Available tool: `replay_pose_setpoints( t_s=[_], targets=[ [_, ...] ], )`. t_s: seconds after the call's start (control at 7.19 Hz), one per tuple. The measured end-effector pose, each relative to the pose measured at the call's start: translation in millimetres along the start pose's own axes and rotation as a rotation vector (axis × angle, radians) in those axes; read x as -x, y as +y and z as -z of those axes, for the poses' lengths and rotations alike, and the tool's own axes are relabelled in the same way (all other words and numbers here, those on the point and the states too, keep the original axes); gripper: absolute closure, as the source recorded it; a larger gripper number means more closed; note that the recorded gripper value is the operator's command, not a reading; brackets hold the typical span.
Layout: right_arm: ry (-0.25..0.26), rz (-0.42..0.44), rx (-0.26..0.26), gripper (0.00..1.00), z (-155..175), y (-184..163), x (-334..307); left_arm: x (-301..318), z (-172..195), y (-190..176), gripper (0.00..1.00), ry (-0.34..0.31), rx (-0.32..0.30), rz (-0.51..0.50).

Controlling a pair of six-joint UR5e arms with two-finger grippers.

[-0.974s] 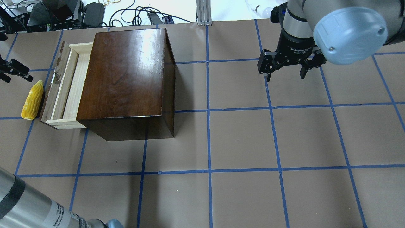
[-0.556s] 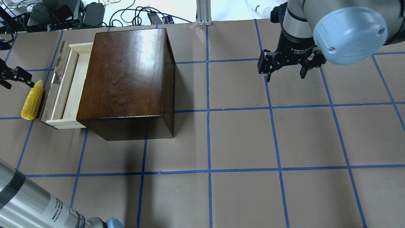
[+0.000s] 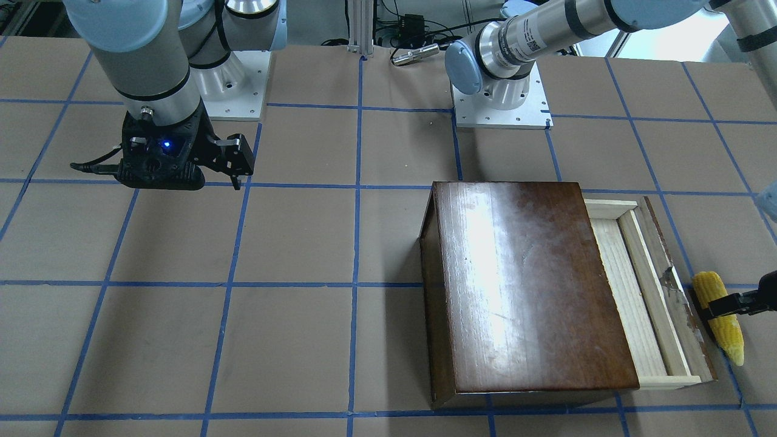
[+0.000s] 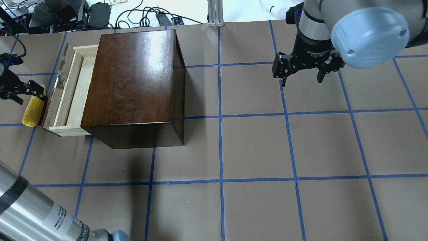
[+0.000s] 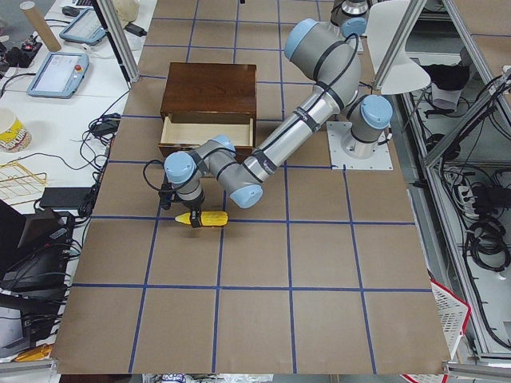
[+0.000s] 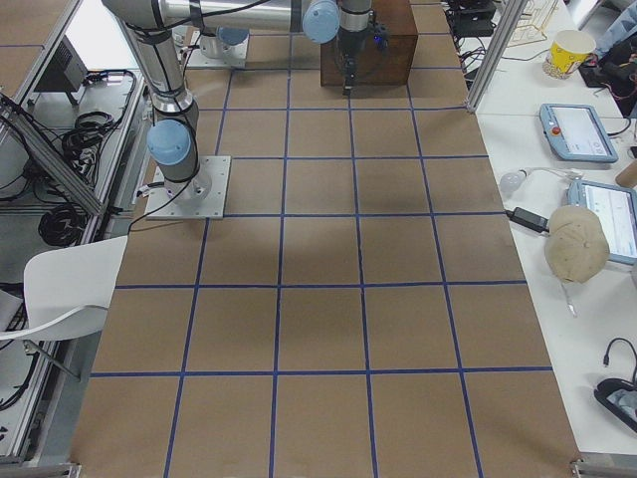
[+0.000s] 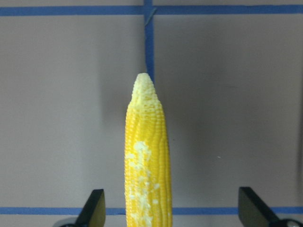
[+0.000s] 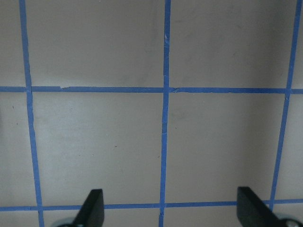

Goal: Open drawer and put corn inside
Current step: 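Release the handle and lower the left gripper onto the yellow corn, then close the left gripper on the corn and lift it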

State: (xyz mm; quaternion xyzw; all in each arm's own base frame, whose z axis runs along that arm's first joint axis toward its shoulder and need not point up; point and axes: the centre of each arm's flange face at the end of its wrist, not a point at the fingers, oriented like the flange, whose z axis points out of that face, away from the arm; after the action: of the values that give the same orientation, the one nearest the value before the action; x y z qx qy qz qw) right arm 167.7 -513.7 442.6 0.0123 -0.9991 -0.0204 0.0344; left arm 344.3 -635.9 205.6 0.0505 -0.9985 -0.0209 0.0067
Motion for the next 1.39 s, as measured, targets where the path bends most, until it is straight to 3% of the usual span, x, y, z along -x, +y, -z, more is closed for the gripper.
replay_pose_setpoints(
  t_s=[0.42, 0.56, 0.7, 0.83, 1.11, 1.39],
  targets=[
    [0.000, 0.000, 0.000, 0.00, 0.0, 0.0, 0.0, -0.2, -13.6, 0.8, 0.03, 0.008, 0.020, -0.005],
    [0.000, 0.000, -0.001, 0.00, 0.1, -0.1, 0.0, -0.2, -16.5, 0.6, 0.29, 0.011, 0.024, -0.010],
    [0.000, 0.000, -0.001, 0.00, 0.1, -0.1, 0.0, 0.6, -18.0, 0.9, 0.46, 0.006, 0.030, -0.021],
    [0.000, 0.000, -0.001, 0.00, 0.1, -0.1, 0.0, 3.1, -18.5, 2.6, 0.80, -0.018, 0.049, -0.032],
    [0.000, 0.000, -0.001, 0.00, 0.1, -0.1, 0.0, 7.4, -16.8, 5.1, 0.81, -0.059, 0.078, -0.042],
    [0.000, 0.000, 0.000, 0.00, 0.0, 0.0, 0.0, 8.3, -0.4, 3.9, 0.81, -0.075, 0.062, -0.043]
  ],
)
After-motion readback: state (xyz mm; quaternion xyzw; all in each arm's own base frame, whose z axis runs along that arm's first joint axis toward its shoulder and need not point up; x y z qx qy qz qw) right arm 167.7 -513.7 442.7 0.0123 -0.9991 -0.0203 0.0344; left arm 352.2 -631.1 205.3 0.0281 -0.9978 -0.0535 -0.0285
